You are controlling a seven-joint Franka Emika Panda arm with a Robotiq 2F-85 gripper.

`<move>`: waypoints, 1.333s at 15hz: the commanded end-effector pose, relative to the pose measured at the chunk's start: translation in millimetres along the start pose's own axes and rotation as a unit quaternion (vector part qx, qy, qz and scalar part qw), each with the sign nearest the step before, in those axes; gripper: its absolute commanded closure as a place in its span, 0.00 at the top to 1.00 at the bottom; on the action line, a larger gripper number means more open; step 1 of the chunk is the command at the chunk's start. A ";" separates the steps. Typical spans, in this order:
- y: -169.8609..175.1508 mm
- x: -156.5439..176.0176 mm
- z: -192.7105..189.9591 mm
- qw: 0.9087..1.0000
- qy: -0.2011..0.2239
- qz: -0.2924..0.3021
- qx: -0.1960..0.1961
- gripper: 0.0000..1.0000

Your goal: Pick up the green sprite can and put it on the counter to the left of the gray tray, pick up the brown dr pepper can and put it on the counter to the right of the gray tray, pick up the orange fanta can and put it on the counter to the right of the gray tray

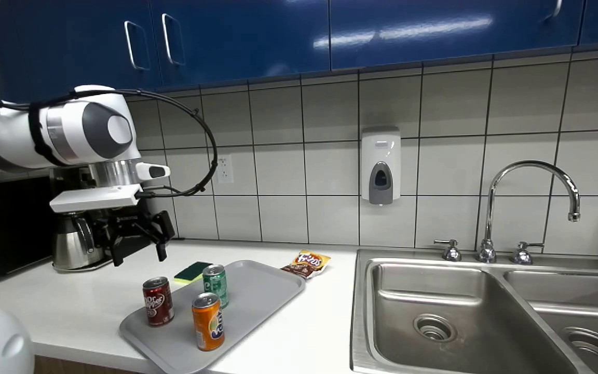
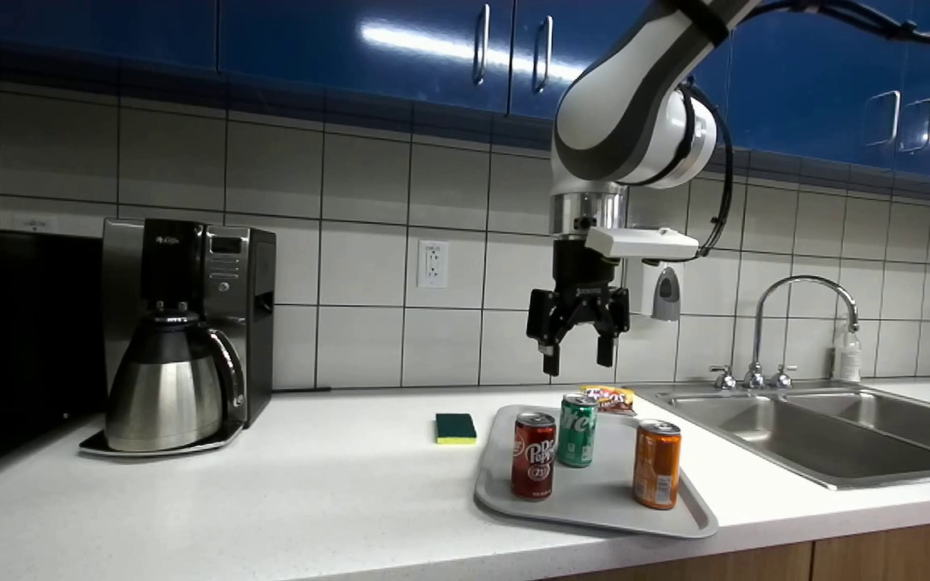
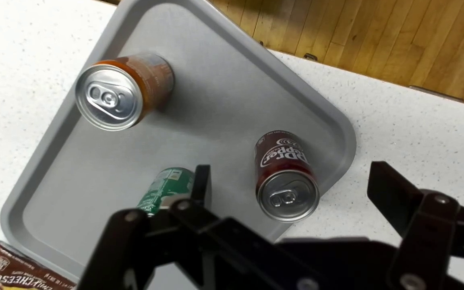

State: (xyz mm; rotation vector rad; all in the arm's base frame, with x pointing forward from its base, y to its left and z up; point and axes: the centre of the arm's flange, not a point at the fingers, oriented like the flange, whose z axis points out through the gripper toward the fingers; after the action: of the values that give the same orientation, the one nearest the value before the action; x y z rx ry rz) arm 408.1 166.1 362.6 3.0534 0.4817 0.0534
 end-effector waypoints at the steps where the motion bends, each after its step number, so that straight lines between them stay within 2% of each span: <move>1: -3.3 3.1 5.0 1.000 0.021 0.010 0.012 1.00; 13: -20.2 28.1 43.7 0.998 0.054 0.033 -0.002 1.00; 20: -24.5 44.5 70.7 0.998 0.046 0.047 -0.025 1.00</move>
State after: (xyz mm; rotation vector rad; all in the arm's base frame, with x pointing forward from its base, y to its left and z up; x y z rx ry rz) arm 430.6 190.1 302.4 3.0536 0.3761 0.2000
